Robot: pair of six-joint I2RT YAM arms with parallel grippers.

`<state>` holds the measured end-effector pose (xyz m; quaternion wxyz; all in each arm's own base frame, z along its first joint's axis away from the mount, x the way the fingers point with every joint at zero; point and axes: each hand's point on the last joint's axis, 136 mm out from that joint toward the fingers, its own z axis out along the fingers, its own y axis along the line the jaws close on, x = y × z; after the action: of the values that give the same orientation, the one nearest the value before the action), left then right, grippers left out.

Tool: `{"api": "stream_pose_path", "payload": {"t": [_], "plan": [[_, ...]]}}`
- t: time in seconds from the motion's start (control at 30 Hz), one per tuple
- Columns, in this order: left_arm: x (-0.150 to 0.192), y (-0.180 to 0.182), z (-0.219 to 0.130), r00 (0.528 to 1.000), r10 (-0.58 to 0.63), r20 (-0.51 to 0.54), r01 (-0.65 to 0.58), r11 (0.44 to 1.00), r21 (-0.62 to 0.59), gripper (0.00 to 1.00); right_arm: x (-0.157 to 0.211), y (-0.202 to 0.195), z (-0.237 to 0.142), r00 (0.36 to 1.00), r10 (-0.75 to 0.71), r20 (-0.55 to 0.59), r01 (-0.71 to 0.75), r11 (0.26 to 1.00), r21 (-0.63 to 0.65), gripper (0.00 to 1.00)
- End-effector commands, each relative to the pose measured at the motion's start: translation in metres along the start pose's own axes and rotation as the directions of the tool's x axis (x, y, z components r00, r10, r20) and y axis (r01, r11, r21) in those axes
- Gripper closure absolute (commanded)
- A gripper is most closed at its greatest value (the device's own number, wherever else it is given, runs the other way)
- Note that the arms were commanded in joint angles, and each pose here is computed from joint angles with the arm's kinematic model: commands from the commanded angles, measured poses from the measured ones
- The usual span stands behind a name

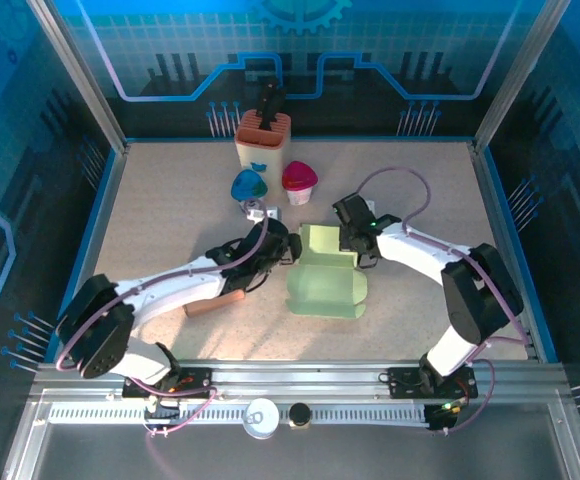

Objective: Fold the paper box

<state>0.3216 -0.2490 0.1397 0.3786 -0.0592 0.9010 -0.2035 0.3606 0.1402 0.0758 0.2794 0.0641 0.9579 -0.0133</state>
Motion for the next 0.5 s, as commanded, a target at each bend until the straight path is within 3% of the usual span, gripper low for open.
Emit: {"api": "stream_pose_path", "payload": {"t": [0.0, 0.1, 0.27, 0.47], "plan": [[0.016, -0.001, -0.014, 0.994, -0.071, -0.078, 0.074, 0.997, 0.032, 0.49, 0.003, -0.008, 0.004, 0.978, 0.178, -0.104, -0.185, 0.981, -0.057, 1.0], [0.022, -0.002, -0.023, 0.987, -0.107, -0.117, 0.113, 0.992, 0.051, 0.51, 0.013, -0.023, 0.012, 0.918, 0.345, -0.198, -0.369, 0.924, -0.098, 1.0], [0.025, 0.004, -0.043, 0.982, -0.149, -0.113, 0.156, 0.986, 0.063, 0.53, 0.028, -0.047, 0.013, 0.718, 0.596, -0.359, -0.652, 0.756, -0.048, 1.0], [0.031, 0.026, -0.053, 0.985, -0.154, -0.082, 0.157, 0.987, 0.033, 0.6, 0.046, -0.061, -0.004, 0.52, 0.718, -0.462, -0.752, 0.642, 0.151, 1.0]]}}
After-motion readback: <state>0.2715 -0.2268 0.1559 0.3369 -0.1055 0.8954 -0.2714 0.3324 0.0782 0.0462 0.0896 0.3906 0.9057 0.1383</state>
